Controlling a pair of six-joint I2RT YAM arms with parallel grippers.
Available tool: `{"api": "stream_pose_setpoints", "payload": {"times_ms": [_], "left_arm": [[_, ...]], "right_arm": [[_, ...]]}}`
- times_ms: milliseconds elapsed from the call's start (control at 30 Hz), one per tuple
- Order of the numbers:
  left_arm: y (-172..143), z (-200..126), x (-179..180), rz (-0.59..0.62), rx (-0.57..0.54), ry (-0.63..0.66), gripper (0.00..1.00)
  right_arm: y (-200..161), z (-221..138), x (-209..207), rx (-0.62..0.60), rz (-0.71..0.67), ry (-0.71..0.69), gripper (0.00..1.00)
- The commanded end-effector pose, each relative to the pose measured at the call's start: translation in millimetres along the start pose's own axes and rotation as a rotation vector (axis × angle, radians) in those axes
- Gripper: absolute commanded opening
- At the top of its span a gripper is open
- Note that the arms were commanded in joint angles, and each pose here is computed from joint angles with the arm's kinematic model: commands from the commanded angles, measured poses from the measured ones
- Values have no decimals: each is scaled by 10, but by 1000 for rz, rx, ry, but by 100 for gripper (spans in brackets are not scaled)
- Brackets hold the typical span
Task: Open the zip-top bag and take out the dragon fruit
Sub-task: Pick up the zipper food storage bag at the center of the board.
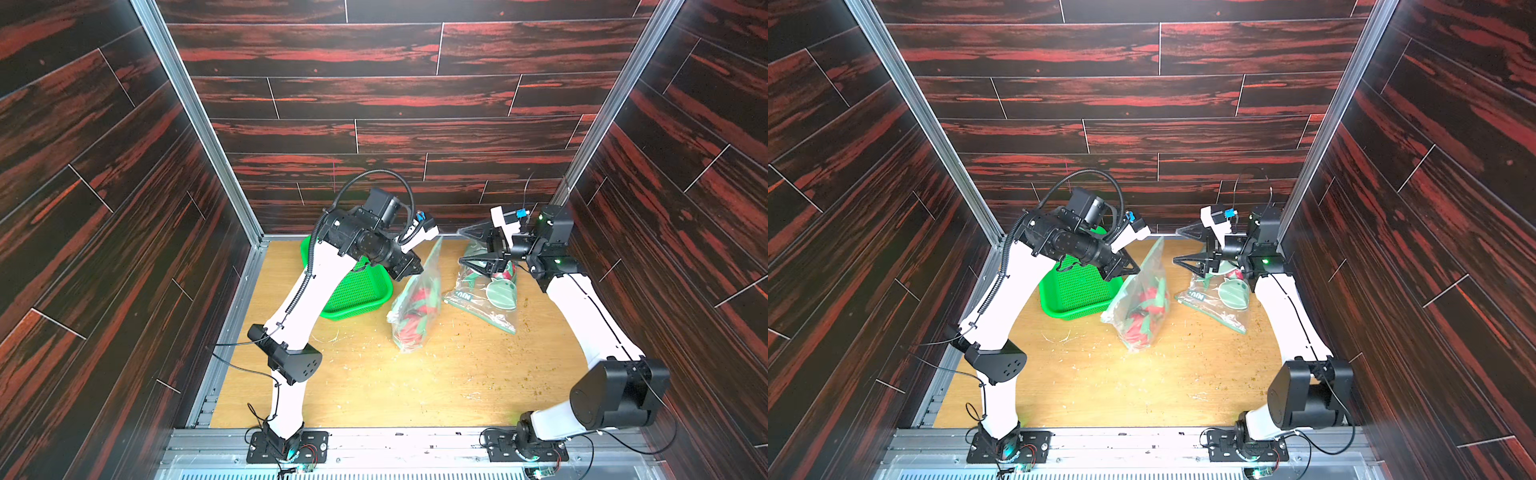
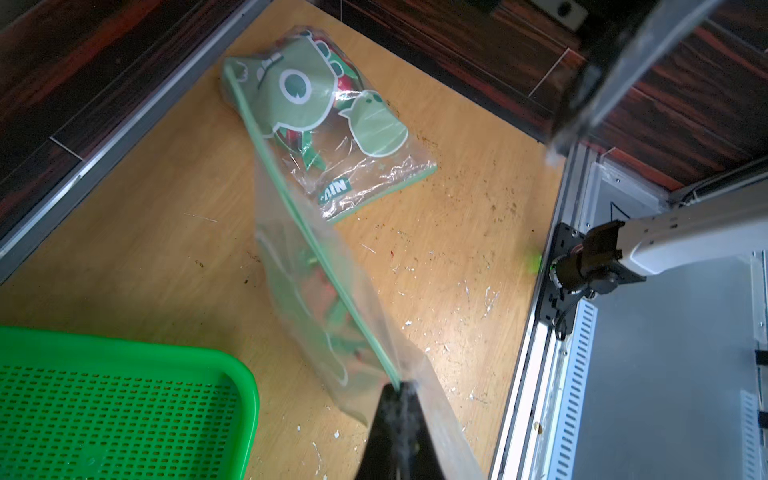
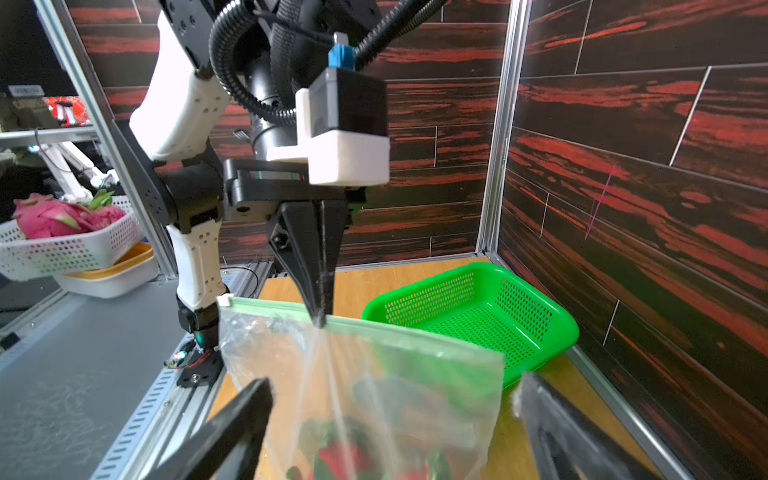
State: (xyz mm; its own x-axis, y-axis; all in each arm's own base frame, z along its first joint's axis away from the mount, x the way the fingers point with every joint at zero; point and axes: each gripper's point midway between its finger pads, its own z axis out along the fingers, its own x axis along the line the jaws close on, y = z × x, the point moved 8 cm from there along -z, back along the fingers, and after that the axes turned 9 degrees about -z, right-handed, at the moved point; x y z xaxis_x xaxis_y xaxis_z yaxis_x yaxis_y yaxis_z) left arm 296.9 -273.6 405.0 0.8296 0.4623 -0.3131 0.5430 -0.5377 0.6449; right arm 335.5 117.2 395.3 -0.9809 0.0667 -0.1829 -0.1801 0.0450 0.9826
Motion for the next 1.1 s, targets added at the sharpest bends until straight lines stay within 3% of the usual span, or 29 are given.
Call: {"api": "stream_pose_setpoints", "payload": {"times_ms": [0, 300, 867, 1067], "left_arm": [[-61, -122, -120, 93, -7, -48, 0], [-102, -97, -110, 117, -13, -48, 0], [3, -193, -130, 145, -68, -15, 0], [-2, -226, -157, 155, -72, -28, 0]], "right_arm": [[-92, 23, -50, -8, -8, 46, 96], [-287, 181, -15, -11, 29, 137, 92], [-400, 353, 113, 88, 91, 149, 48], [-382, 362, 100, 99, 67, 133, 49]]}}
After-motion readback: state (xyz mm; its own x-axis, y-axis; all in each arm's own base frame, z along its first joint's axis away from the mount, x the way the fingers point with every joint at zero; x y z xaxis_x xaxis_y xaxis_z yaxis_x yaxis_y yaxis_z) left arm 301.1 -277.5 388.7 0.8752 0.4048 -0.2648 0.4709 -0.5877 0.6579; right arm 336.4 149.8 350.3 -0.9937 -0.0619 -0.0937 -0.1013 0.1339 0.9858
